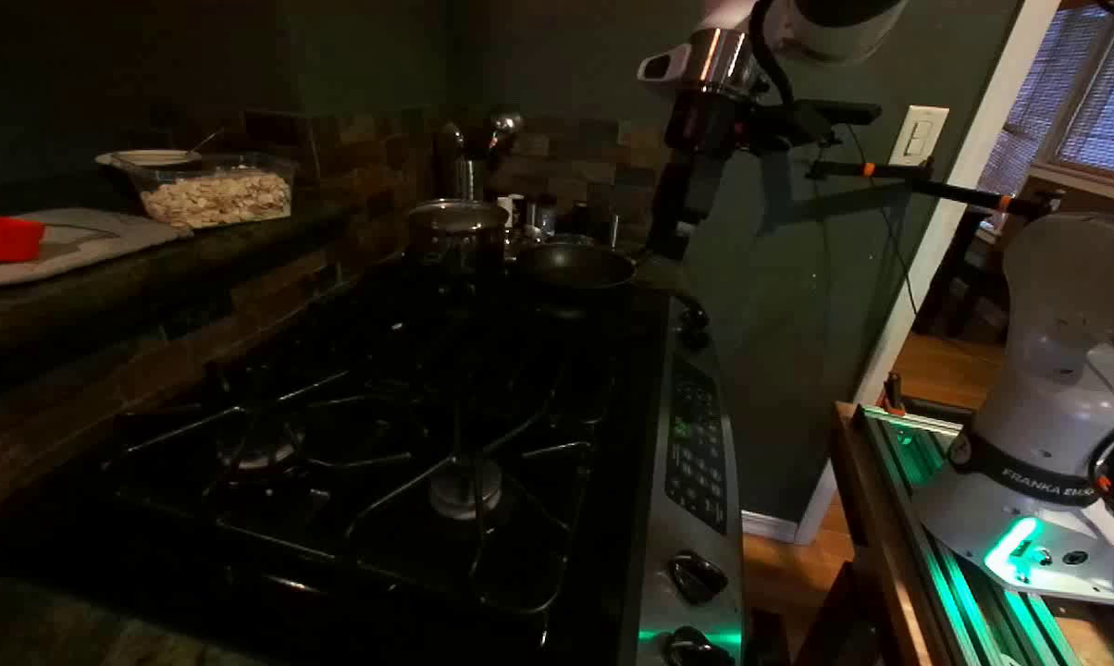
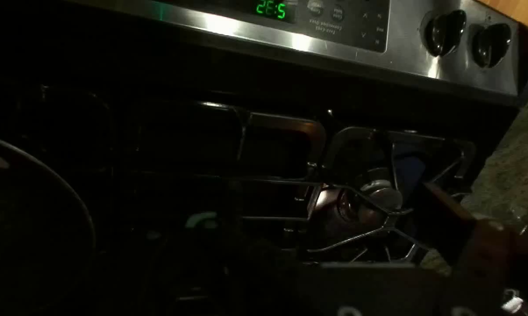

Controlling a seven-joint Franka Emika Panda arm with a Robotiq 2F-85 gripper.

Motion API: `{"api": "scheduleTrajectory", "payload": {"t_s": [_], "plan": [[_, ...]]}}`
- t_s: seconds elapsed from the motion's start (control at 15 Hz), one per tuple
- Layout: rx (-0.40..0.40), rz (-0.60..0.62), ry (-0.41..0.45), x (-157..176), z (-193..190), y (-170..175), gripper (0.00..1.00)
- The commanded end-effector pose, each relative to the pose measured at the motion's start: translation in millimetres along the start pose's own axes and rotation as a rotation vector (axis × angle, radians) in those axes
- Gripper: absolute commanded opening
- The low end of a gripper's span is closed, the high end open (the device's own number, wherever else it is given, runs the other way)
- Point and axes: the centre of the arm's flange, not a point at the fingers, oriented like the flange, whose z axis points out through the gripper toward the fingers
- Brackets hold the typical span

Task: Move the black pan to the left

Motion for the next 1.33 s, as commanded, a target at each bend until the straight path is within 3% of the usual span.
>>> {"api": "scheduleTrajectory", "payload": {"t_s": [0.0, 0.6, 0.93, 1.27], "plan": [[0.0, 0.0, 0.0, 0, 0, 0, 1.0], [0.0, 0.0, 0.0, 0, 0, 0, 1.0], [-0.006, -0.169, 0.06, 19, -17, 38, 1.0], [-0.099, -0.335, 0.015, 27, -36, 67, 1.0]]}}
